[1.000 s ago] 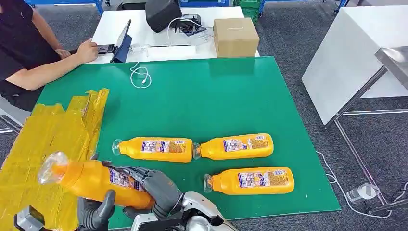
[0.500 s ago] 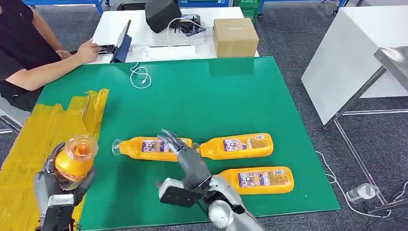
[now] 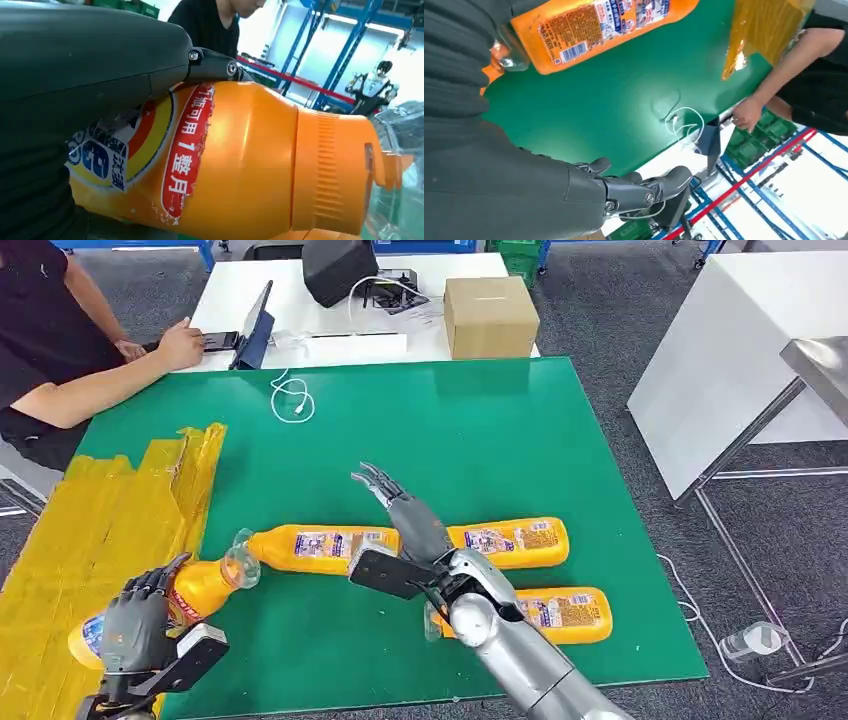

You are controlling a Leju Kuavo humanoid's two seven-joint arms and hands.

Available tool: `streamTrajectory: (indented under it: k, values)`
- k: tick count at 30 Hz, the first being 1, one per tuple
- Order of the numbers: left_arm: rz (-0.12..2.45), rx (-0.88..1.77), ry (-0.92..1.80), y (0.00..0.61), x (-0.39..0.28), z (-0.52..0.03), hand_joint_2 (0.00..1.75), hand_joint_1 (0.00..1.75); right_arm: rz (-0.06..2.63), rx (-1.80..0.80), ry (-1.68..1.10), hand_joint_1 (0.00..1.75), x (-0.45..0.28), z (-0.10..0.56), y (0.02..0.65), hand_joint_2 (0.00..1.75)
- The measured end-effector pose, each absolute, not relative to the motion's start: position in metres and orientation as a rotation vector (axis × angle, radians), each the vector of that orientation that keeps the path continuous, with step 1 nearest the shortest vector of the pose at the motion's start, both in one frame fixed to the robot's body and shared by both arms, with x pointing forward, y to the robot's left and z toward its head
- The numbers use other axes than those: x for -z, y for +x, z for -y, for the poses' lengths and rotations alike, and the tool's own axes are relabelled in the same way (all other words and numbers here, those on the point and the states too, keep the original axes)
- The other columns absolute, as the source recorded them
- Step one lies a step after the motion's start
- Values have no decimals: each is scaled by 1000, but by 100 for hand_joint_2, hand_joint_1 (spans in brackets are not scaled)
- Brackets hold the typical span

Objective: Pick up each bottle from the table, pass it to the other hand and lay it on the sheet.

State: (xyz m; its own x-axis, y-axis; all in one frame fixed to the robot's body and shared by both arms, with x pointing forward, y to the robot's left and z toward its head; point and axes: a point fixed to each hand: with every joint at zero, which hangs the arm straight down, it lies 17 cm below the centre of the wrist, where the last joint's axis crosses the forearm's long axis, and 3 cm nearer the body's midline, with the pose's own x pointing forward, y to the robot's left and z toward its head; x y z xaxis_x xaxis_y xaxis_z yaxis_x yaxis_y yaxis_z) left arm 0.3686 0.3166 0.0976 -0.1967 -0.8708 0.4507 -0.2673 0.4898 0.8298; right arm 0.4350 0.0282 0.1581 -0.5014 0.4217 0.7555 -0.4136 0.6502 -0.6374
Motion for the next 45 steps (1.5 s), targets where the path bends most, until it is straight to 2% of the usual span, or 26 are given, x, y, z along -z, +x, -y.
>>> streamTrajectory:
  k: [5,6,7,14,26,29,35,45]
  values:
    - [1674,861,856,377,-69,-303,175,175,1770,-1047,-7,0,-149,-29,451,175]
    - [1666,883,828,379,-63,-299,175,0,1753,-1062,-8,0,-147,-31,455,175]
    - [1654,915,797,381,-56,-297,0,0,1730,-1078,-4,0,-144,-33,459,175]
    - [1560,1073,583,385,-12,-304,0,0,1574,-1208,28,0,-121,-55,471,175]
    - [1497,1154,394,377,-1,-337,0,0,1410,-1354,39,0,-90,-77,461,175]
    - [1531,1103,293,373,-7,-337,0,0,1350,-1414,35,0,-77,-79,453,175]
    - [1657,827,95,375,-35,-332,0,0,1226,-1558,-69,0,-42,-72,441,175]
    - [1840,476,-331,378,-99,-278,0,0,1000,-1726,-471,0,-2,-23,453,175]
